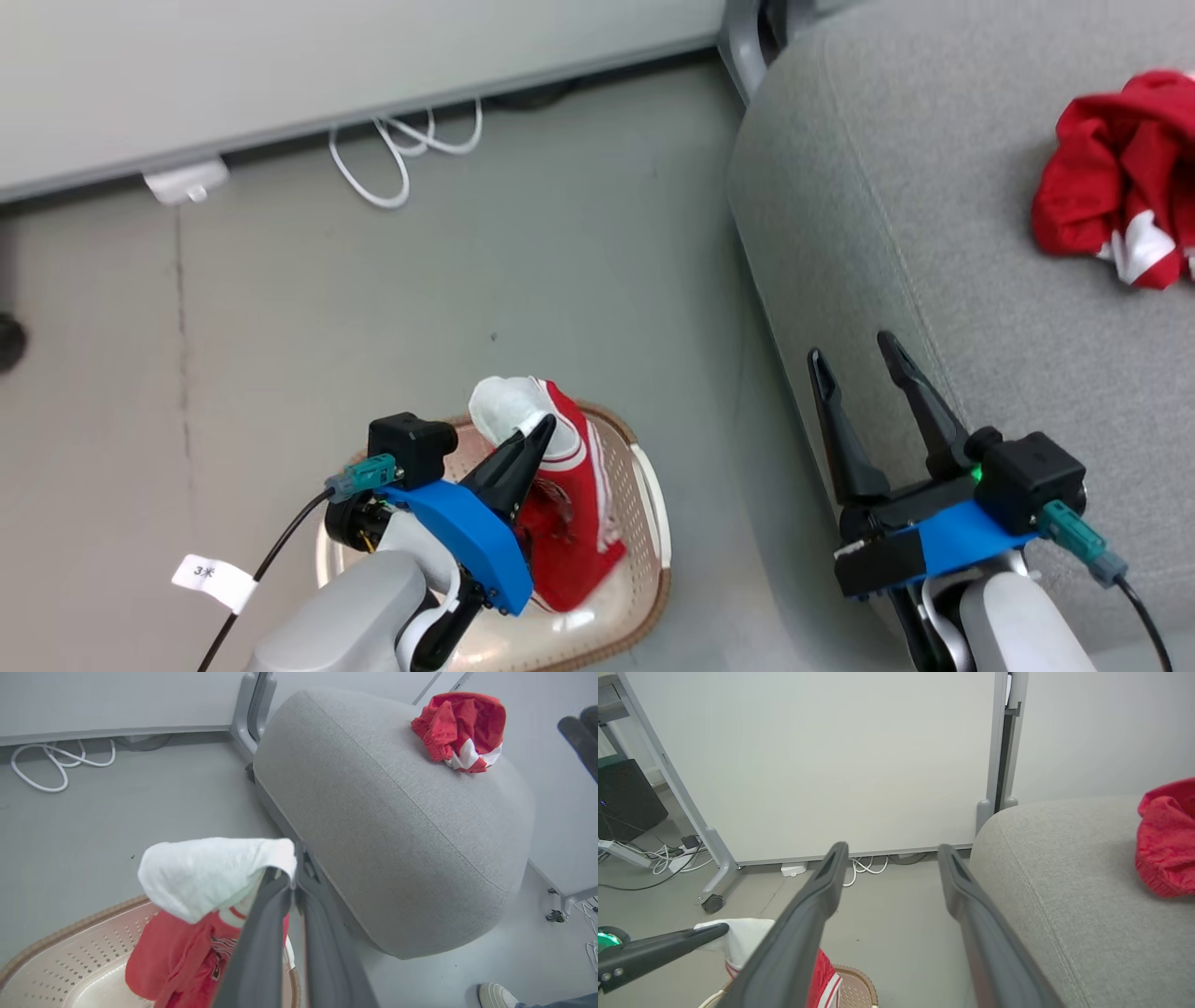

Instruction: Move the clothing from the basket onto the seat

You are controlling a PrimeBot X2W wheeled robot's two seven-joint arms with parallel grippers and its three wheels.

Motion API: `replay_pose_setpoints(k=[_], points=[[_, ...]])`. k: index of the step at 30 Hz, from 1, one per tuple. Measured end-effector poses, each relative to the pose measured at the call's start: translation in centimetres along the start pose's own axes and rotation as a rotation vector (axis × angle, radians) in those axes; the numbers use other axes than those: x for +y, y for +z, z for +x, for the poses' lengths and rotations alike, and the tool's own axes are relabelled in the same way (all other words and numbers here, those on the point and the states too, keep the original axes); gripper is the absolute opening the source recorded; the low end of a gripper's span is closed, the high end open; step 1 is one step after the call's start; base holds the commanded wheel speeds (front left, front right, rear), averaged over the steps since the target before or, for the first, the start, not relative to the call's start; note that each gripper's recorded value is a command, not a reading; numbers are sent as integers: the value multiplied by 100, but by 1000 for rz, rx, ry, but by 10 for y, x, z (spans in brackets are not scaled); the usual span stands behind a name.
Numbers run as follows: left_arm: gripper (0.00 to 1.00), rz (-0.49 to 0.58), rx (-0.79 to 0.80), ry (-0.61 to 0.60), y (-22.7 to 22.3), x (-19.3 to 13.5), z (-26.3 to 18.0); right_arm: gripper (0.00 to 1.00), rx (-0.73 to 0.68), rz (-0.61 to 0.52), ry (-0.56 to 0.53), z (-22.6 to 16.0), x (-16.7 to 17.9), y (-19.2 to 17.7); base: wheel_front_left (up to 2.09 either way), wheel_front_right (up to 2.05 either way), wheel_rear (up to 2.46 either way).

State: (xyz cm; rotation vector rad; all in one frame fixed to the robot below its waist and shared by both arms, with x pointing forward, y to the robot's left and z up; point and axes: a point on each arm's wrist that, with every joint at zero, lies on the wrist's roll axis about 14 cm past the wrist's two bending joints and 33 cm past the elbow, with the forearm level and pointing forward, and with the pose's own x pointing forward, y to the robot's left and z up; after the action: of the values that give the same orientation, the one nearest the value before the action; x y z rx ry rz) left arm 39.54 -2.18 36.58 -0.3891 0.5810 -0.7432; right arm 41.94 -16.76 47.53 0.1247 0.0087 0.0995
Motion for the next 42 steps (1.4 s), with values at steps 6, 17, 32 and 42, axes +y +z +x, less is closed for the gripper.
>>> replay_pose_setpoints(k=[6,17,32,42], points=[[0,106,-127,-16,46,-22,-19,100,-31,7,12,-20,9,18,0,0,0],[0,325,-292,-58,122,-69,-35,100,-64,11,60,-37,28,36,0,0,0],[0,513,-394,-105,191,-118,-43,100,-63,15,120,-42,49,40,0,0,0],[0,524,-394,-144,193,-140,-37,100,-48,21,157,-42,62,37,0,0,0]])
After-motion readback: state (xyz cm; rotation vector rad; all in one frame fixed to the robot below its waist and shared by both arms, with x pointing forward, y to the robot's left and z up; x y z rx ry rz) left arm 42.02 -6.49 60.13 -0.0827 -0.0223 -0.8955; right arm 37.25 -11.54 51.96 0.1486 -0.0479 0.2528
